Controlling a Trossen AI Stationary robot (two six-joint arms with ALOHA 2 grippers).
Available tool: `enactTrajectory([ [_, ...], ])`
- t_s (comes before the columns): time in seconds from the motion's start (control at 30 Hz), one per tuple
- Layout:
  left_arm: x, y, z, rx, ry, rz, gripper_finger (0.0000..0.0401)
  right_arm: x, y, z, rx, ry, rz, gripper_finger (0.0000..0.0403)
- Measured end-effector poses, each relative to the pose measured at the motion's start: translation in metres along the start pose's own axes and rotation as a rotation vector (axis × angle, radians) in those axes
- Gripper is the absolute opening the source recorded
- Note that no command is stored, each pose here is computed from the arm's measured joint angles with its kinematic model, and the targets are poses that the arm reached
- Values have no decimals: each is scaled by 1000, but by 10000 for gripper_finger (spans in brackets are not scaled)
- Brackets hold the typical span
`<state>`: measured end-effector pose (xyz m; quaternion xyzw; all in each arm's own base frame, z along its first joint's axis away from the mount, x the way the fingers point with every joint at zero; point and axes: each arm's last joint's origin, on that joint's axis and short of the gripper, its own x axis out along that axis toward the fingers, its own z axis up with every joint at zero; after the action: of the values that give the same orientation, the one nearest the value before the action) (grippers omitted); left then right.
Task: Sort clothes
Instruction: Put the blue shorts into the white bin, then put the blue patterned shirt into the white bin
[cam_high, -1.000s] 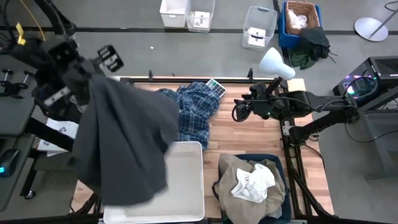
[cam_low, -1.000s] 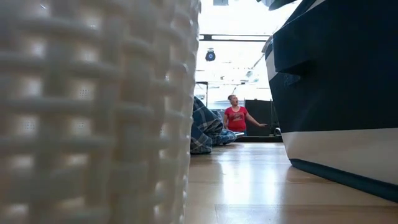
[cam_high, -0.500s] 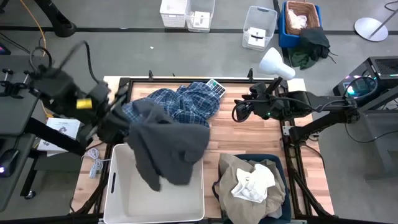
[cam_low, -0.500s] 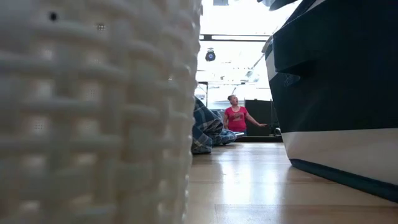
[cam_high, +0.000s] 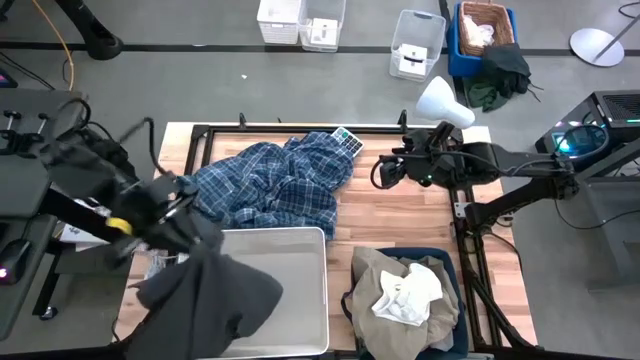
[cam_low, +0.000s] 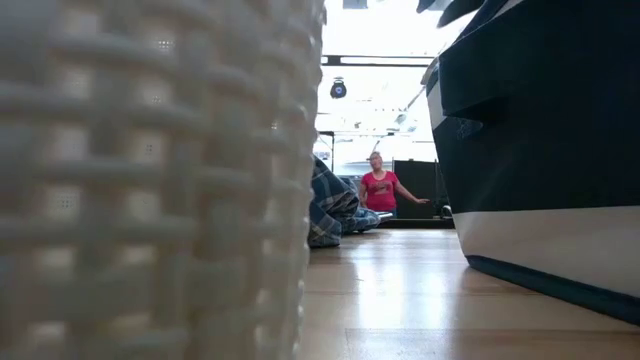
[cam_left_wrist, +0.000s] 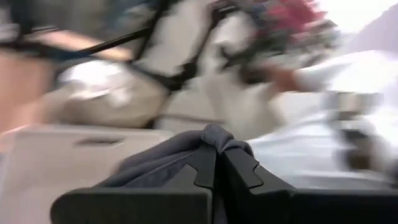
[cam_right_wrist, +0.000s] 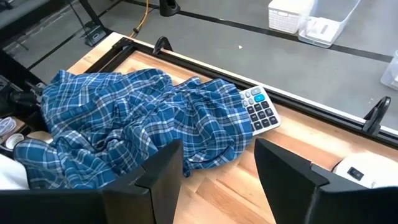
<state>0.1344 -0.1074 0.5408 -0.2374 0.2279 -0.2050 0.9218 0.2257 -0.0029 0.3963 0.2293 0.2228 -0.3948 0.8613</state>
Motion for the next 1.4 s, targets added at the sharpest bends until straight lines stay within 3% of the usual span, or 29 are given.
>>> enactTrajectory([
  [0.13, 16, 15, -10, 45, 79, 248, 0, 0, 0, 0, 2, 6, 5, 195],
  [0.23, 32, 22, -8, 123, 112, 310, 0, 0, 0, 0, 2, 8, 7, 195],
  [0.33, 47, 28, -2, 196, 144, 280, 0, 0, 0, 0, 2, 8, 7, 195],
  [0.47, 68, 42, 4, 185, 245, 205, 0, 0, 0, 0, 4, 12, 14, 195],
  [0.63, 82, 51, 8, 85, 325, 96, 0, 0, 0, 0, -13, 25, 18, 195],
  [0.8, 84, 48, 5, -41, 348, 80, 4, 0, 0, -1, -47, 37, 30, 195],
  [1.1, 83, 44, 3, -162, 360, 83, 95, 0, 1, -1, -48, 57, 49, 195],
  [1.27, 79, 64, 9, -81, 321, 232, 154, 0, 1, -1, -49, 57, 49, 195],
  [1.4, 70, 107, 18, 37, 347, 541, 183, 0, 1, -2, -48, 70, 61, 195],
])
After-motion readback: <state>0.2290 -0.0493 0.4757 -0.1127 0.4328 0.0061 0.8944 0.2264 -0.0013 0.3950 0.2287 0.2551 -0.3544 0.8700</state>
